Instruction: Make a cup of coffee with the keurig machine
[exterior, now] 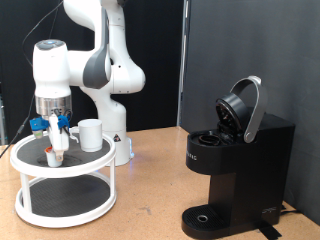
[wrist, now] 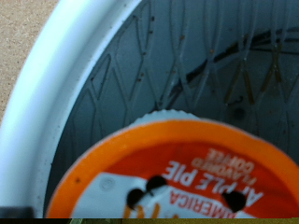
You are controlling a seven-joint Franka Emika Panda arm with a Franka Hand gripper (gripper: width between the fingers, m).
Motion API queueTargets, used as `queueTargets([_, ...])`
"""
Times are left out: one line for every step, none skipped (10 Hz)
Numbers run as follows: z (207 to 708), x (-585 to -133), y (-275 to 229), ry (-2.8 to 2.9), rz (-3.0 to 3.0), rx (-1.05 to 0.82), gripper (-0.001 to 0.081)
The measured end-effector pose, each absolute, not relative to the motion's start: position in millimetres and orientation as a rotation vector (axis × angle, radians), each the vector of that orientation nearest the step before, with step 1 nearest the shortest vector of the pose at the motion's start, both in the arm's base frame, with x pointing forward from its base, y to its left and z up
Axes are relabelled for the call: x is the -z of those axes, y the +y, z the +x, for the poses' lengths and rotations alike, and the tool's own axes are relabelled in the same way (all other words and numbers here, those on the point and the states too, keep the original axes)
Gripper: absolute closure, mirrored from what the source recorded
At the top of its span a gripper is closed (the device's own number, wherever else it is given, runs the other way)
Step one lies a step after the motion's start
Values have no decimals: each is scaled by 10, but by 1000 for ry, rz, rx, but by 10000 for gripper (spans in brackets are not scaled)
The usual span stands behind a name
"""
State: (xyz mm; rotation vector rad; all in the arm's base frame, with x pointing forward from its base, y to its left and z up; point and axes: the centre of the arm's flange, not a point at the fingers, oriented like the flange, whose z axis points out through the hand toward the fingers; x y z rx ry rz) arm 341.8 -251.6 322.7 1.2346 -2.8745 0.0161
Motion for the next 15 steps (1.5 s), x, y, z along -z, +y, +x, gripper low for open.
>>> queueTargets([3416,-3224,-2515,-2875,1234,-16,250])
queueTargets([3416,-3228,-2517,-2876,1234,-18,250])
queueTargets([3410,-3237,-2524,-2878,1232,-22,421])
queueTargets([3407,-3241,-2527,-2879,1231,-22,421])
queueTargets([3403,-3262,-2527,-2881,1229,-17,421])
queueTargets([3393,-3324,-2532,-2880,1220,9,421])
queueTargets([3391,-3449,-2552,-2881,1212,31,421])
queueTargets([3393,-3591,-2572,-2884,1210,39,421])
queueTargets([3393,-3724,-2587,-2891,1211,41,421])
queueTargets([3391,-3858,-2606,-2902,1211,39,421])
queueTargets([3371,-3967,-2608,-2912,1210,48,421])
queueTargets([3368,-3950,-2604,-2909,1210,50,421])
queueTargets([3355,-3931,-2580,-2923,1188,102,421])
queueTargets([3373,-3938,-2521,-2970,1149,201,421])
queueTargets([3445,-3992,-2426,-3023,1122,304,421])
